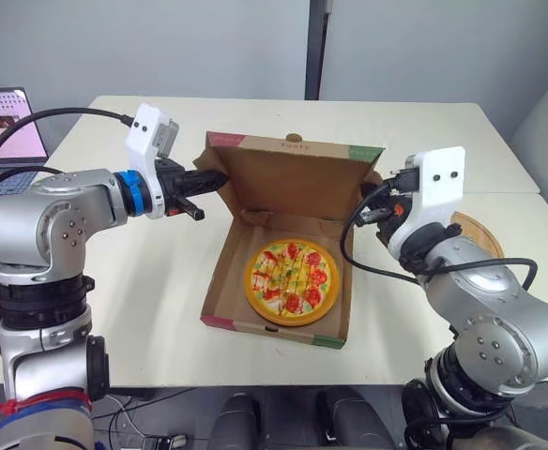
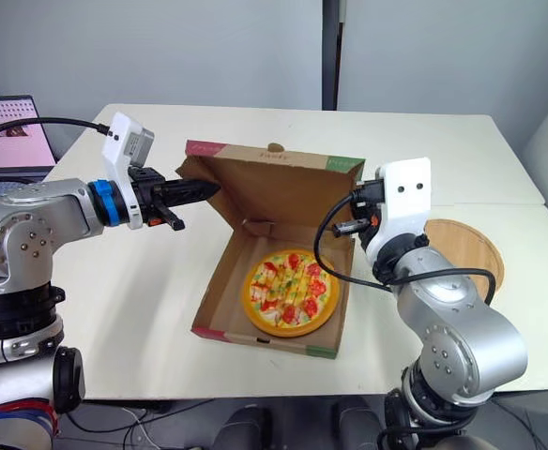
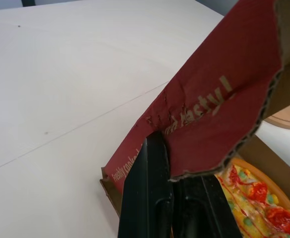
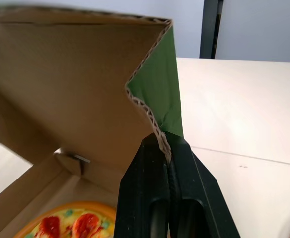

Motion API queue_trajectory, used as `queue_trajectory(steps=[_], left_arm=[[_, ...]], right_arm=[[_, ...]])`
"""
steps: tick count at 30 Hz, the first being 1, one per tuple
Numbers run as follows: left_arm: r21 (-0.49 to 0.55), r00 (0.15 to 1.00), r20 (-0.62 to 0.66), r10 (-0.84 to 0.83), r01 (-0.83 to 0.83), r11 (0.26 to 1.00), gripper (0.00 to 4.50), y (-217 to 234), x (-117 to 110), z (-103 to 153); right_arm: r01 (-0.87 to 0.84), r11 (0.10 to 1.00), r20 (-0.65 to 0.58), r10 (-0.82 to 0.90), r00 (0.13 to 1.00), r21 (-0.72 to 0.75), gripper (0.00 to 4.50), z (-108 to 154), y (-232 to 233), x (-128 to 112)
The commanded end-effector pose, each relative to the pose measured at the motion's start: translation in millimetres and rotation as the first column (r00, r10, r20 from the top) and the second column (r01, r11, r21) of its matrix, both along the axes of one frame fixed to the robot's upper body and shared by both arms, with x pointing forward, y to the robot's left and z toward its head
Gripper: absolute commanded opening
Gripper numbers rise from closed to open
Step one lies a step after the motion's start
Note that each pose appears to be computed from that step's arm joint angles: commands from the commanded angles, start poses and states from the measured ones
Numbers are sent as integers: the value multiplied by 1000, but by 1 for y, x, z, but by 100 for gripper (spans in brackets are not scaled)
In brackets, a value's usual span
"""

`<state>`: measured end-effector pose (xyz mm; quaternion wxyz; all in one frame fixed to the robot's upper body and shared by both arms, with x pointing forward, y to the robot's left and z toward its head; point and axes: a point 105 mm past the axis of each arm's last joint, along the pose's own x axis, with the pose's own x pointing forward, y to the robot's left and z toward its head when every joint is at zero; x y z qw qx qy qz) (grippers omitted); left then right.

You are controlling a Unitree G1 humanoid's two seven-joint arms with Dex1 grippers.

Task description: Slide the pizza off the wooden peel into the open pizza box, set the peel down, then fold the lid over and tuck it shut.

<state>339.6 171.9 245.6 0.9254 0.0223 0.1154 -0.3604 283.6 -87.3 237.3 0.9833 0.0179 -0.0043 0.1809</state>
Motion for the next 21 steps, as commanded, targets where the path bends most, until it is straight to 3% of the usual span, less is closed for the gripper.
queue_trajectory(steps=[1, 9, 21], left_arm=[[-30, 998, 34, -54, 55, 998, 0, -16, -15, 8], [-119, 998, 6, -60, 60, 991, 0, -21, -39, -7], [-108, 999, -47, 12, -17, 994, 0, -3, -60, -37]], right_arm=[[-128, 992, 16, 128, 992, -7, 1, 1, 24, -15], [-108, 994, -47, 107, 993, -4, 1, -22, 22, -21], [-127, 991, -89, 129, 988, 31, 1, -40, 19, -29]])
